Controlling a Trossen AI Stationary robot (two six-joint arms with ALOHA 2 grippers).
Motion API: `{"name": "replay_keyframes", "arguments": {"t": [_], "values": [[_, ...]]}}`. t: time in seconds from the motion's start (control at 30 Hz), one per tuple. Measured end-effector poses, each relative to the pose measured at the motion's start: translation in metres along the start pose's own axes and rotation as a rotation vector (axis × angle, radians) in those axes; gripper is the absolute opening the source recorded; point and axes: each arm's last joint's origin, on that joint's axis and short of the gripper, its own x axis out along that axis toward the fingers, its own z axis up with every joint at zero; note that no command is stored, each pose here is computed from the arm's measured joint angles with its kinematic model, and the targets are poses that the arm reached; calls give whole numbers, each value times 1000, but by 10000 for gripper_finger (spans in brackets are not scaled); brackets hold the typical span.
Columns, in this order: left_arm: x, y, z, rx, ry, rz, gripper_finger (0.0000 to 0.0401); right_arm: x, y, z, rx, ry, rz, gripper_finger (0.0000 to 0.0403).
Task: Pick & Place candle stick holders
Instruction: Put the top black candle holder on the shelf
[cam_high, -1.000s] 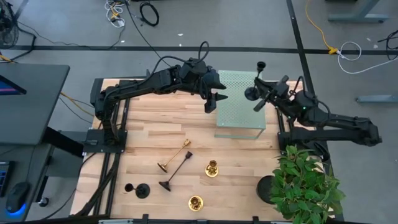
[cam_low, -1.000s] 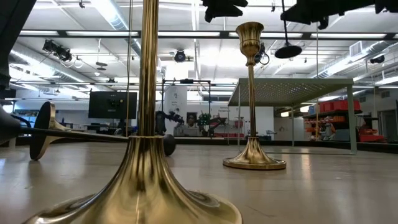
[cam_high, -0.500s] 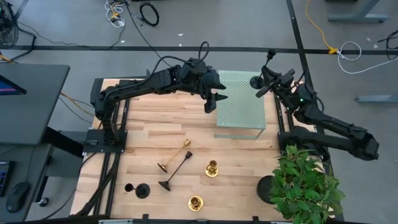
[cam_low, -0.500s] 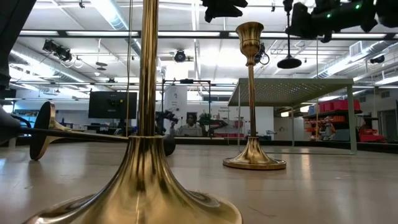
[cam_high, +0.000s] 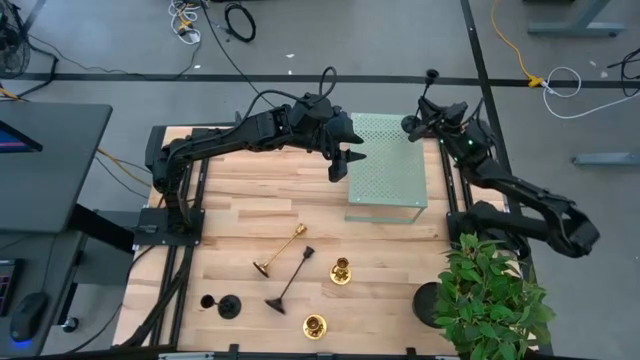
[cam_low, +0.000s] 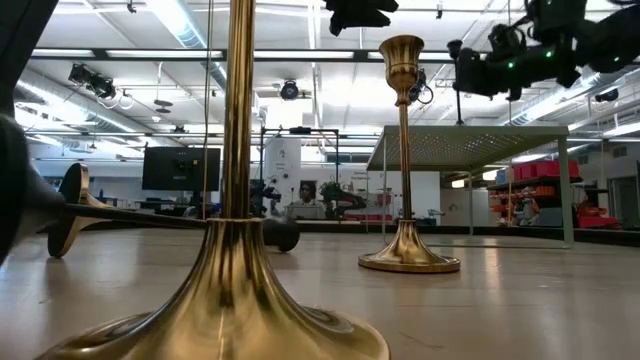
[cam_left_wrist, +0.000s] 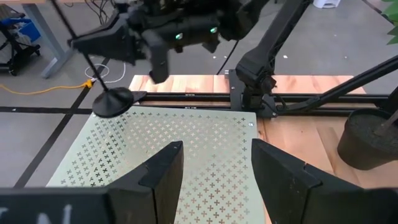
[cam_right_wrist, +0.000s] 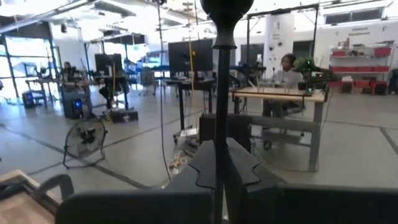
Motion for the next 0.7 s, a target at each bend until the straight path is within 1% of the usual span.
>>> {"name": "replay_keyframes", "arguments": {"t": [0.33,0.7], "values": [[0,0,0,5,0,0,190,20,-18,-21,24,45,-11,0],[1,0,0,8,-1,0,190,27,-26,-34,34,96,-4,0]]}}
